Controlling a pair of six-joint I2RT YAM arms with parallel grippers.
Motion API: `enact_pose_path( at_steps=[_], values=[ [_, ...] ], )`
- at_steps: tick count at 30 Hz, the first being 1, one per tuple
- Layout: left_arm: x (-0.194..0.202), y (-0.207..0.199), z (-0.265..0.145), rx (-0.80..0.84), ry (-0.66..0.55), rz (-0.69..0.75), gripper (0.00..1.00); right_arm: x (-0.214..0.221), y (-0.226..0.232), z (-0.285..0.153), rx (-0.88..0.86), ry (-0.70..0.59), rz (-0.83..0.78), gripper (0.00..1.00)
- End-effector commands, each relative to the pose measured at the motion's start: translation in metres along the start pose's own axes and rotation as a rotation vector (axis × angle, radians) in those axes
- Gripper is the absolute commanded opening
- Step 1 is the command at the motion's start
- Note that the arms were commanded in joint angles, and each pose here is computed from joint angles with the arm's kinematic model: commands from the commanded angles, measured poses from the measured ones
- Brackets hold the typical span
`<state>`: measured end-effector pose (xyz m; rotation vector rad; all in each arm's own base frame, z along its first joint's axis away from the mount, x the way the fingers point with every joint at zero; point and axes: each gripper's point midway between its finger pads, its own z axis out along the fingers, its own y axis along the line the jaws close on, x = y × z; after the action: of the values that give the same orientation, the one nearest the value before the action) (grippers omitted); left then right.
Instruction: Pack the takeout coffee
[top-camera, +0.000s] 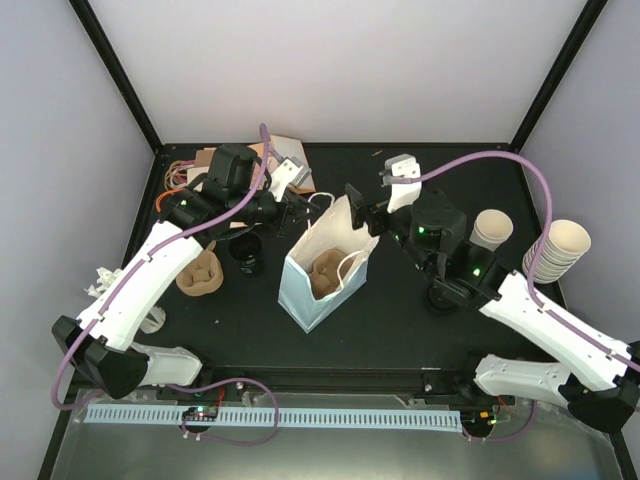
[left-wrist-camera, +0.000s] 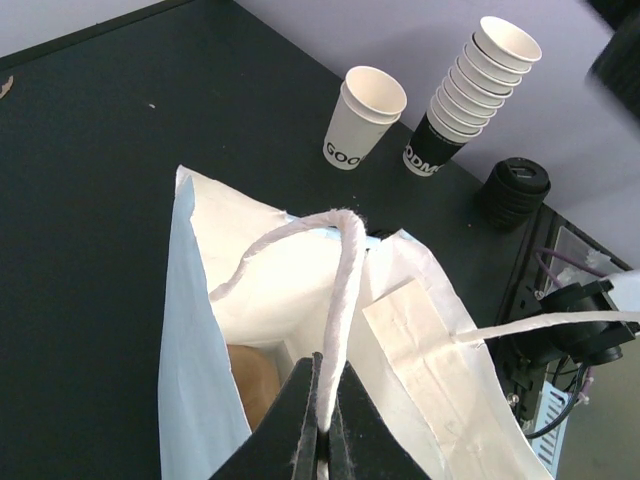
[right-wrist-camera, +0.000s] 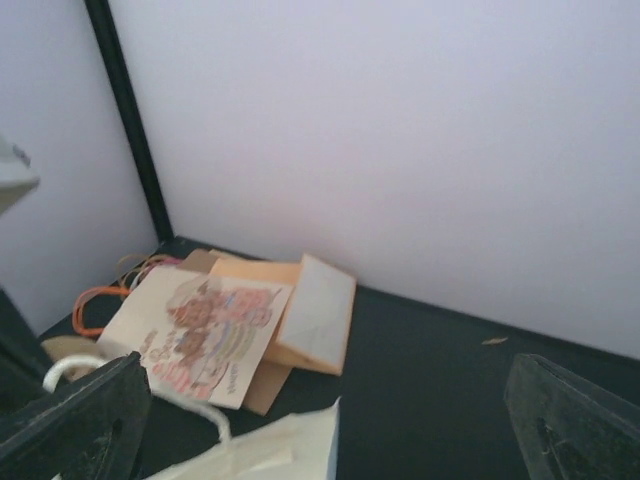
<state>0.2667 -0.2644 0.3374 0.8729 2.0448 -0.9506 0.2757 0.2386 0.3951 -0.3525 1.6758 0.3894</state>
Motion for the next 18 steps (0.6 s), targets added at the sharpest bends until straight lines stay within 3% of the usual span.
enact_pose_path(
  at_steps=[1,5,18],
  values=[
    [-0.013,-0.005,-0.010,0.001,-0.040,0.032,0.01,-0.044,-0.023,-0.013,0.118,-0.080,-0.032,1.00],
    [-0.019,-0.005,-0.013,-0.010,-0.048,0.052,0.01,-0.040,-0.027,-0.019,0.126,-0.005,-0.056,1.00],
    [-0.049,-0.004,-0.029,-0.082,-0.063,0.188,0.02,0.040,-0.016,-0.025,0.002,0.378,-0.057,1.00]
  ],
)
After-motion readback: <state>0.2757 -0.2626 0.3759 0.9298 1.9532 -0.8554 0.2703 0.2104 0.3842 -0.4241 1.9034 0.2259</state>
